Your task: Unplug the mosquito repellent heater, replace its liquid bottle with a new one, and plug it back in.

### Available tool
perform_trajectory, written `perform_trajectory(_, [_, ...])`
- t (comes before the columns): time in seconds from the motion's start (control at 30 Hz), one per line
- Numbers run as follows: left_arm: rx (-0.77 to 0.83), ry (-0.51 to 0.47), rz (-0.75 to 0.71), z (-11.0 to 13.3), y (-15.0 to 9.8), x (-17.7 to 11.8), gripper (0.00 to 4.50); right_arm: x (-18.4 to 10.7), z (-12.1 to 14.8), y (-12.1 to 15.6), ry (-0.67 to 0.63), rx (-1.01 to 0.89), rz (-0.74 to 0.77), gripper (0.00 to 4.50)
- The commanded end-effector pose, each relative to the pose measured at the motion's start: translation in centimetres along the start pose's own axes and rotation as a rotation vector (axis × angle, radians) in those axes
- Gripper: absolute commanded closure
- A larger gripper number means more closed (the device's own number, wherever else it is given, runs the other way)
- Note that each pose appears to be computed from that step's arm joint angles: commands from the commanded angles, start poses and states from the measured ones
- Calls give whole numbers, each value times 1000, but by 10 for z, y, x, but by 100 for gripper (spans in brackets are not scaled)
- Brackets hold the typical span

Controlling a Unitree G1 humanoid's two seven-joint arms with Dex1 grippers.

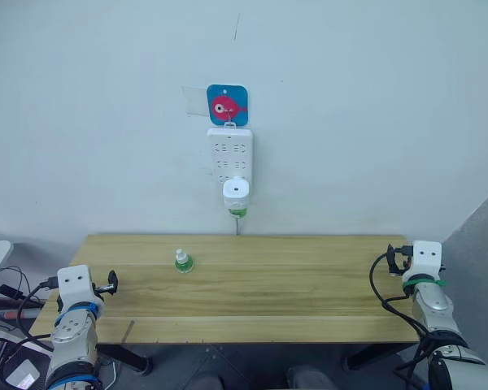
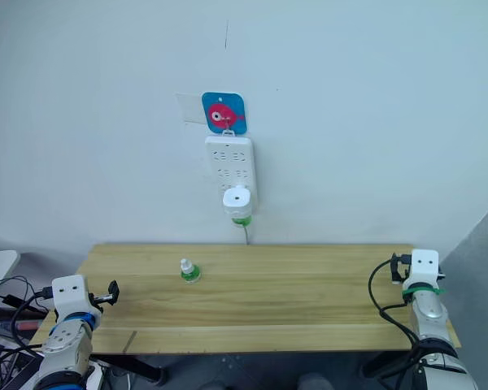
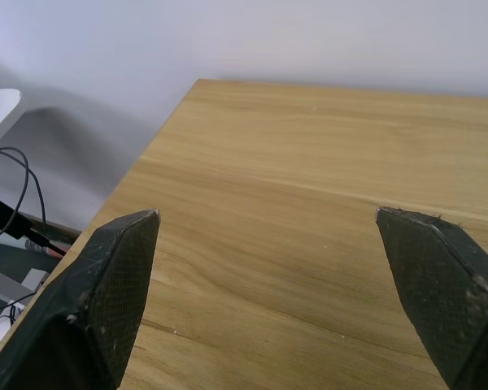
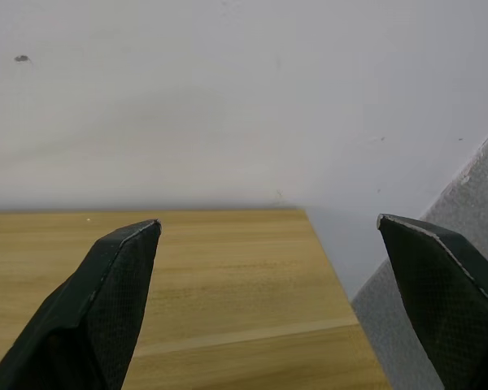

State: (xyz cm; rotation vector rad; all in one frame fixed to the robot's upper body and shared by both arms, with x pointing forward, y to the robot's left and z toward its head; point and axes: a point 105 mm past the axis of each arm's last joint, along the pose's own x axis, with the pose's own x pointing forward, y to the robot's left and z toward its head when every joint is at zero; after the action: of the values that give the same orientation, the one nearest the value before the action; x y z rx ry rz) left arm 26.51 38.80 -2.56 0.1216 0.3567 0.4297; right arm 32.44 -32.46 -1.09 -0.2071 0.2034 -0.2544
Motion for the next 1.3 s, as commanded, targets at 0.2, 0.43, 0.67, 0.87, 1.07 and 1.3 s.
perform_trajectory(0.2, [-8, -119, -68, 35, 8, -5, 0, -1, 26, 15, -103, 10, 81, 4])
perform_trajectory(0.43, [65, -307, -370, 114, -8, -33, 0, -25, 88, 59, -235, 88, 410, 4])
perform_trajectory(0.67, [92, -409, -692, 188, -54, -55, 188, -82, 169, 131, -382, 177, 840, 0])
perform_trajectory(0.87, [145, -423, -1015, 227, -119, -69, 188, -112, 204, 171, -427, 143, 1000, 0])
perform_trajectory(1.07, [239, -426, -1177, 249, -156, -60, 188, -133, 217, 193, -430, 149, 1098, 0])
perform_trajectory(1.3, [304, -433, -1259, 260, -175, -47, 188, -142, 224, 197, -444, 143, 1111, 0])
